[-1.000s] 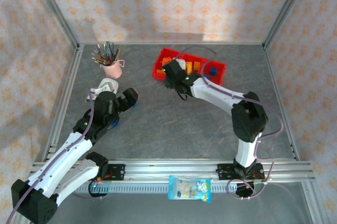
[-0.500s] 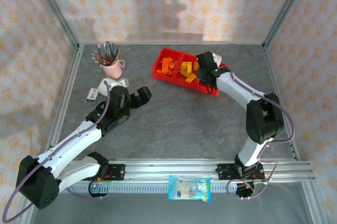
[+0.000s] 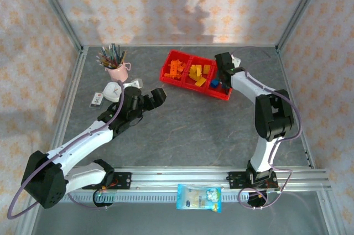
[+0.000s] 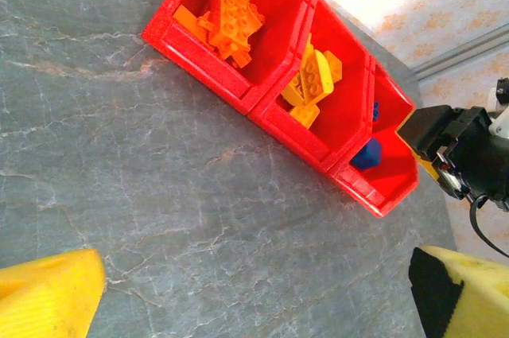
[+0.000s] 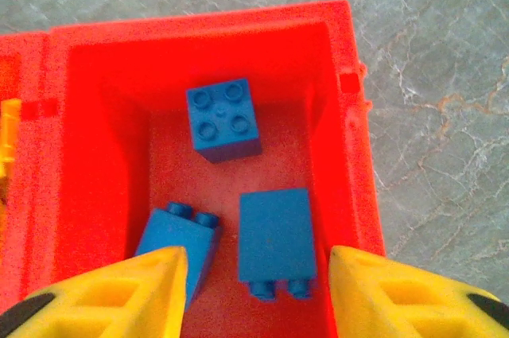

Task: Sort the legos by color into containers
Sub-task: Place the lego in the container, then pick up the lego from the middle-left of the table.

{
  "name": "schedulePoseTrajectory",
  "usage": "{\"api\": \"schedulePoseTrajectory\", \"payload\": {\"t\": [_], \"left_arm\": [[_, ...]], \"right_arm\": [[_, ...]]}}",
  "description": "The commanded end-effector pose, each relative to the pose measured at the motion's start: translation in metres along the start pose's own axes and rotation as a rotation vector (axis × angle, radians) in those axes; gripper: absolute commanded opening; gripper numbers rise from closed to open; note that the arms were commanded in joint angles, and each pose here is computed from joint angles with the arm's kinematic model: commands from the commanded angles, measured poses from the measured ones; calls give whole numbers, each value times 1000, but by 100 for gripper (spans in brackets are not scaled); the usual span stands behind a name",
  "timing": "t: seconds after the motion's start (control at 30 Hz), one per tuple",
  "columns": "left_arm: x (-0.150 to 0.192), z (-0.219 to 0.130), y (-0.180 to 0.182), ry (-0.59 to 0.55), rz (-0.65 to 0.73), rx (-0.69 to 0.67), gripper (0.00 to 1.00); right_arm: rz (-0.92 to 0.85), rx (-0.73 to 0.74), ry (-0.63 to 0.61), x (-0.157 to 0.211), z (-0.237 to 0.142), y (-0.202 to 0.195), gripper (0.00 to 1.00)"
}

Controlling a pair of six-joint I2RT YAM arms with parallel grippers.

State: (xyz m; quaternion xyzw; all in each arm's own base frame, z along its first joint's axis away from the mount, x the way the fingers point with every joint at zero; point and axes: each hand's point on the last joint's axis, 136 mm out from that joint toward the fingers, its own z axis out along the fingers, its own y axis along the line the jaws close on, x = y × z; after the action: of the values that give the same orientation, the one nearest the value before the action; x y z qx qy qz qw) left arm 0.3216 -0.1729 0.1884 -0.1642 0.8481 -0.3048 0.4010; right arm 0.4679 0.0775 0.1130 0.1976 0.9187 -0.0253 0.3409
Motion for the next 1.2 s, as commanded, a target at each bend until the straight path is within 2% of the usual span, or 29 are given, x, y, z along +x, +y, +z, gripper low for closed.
{"api": "schedulePoseTrajectory", "payload": {"t": [0.0, 0.17, 0.33, 0.53, 0.77, 1.17], "left_arm": [[-14, -5, -22, -42, 28, 57, 99], [-16, -7, -18, -57, 30, 42, 99], [-20, -14, -11, -90, 23, 14, 99], [-22, -30, 6, -131, 14, -34, 99], [-20, -53, 32, -172, -15, -102, 99], [-32, -103, 71, -283, -73, -240, 99]], "right_arm": [[2, 3, -63, -23, -15, 1, 53], [-11, -79, -59, -18, -35, 17, 56], [-83, -152, -47, 3, -60, 47, 59], [-153, -280, -9, 43, -88, 91, 63], [-244, -462, 49, 100, -115, 155, 71], [-353, -621, 170, 186, -127, 248, 78]]}}
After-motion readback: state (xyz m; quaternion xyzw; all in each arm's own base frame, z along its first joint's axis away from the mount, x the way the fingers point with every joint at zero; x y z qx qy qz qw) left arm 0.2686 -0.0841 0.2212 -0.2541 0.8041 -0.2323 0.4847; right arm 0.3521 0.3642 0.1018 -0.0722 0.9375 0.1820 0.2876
